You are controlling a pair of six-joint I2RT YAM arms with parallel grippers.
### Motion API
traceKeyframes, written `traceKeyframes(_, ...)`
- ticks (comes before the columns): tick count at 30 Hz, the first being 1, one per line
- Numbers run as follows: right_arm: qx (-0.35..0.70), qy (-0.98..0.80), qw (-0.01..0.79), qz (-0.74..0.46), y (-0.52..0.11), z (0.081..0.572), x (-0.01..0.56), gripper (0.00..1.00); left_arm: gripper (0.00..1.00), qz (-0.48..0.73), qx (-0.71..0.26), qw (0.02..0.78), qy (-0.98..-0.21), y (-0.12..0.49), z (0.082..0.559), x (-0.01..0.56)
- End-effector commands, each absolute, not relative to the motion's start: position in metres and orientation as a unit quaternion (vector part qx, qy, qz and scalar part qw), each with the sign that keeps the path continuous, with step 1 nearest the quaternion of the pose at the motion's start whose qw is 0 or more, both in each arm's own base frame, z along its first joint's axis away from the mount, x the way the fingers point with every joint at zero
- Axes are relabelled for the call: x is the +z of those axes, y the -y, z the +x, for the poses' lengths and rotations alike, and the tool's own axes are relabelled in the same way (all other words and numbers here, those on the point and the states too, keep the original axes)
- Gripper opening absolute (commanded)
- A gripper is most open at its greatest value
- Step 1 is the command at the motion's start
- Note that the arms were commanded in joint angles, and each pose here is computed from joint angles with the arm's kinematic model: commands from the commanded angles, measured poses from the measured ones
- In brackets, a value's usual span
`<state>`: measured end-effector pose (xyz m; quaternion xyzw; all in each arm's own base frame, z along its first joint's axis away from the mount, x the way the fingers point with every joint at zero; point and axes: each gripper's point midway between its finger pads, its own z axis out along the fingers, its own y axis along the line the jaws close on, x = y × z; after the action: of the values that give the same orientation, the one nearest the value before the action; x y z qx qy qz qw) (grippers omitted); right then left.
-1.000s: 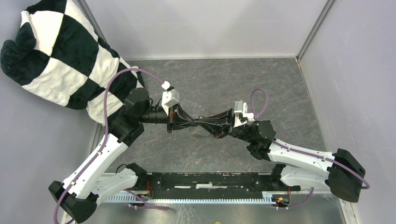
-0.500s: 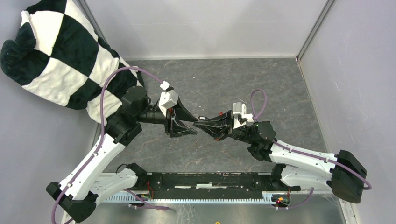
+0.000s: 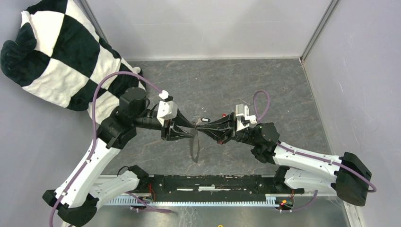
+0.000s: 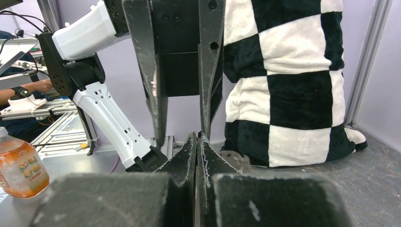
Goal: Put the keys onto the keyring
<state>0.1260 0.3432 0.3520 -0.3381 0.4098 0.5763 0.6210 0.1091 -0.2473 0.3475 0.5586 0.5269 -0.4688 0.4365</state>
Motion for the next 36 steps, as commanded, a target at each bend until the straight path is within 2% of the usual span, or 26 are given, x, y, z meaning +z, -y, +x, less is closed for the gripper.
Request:
traceKeyframes(1,0.588,-0.371,0.641,-0.326,-0.333,0.119,0.379,0.01,0.43,0.591,-0.416,0.463,-0.513,0.239,0.114,0.333)
traceKeyframes(5,0.594,-0.368,0.638,-0.323,-0.333,0.118,0.379,0.01,0.39,0.58,-0.432,0.458,-0.517,0.241,0.113,0.327)
traceKeyframes(11,0.603,-0.363,0.634,-0.32,-0.336,0.118,0.382,0.01,0.38,0.544,-0.485,0.437,-0.527,0.251,0.108,0.327)
traceKeyframes(23,0.606,-0.367,0.629,-0.32,-0.338,0.119,0.379,0.01,0.36,0.518,-0.512,0.448,-0.519,0.259,0.113,0.339)
traceKeyframes(36,0.605,-0.37,0.628,-0.322,-0.34,0.119,0.375,0.01,0.29,0.514,-0.513,0.45,-0.52,0.26,0.115,0.337)
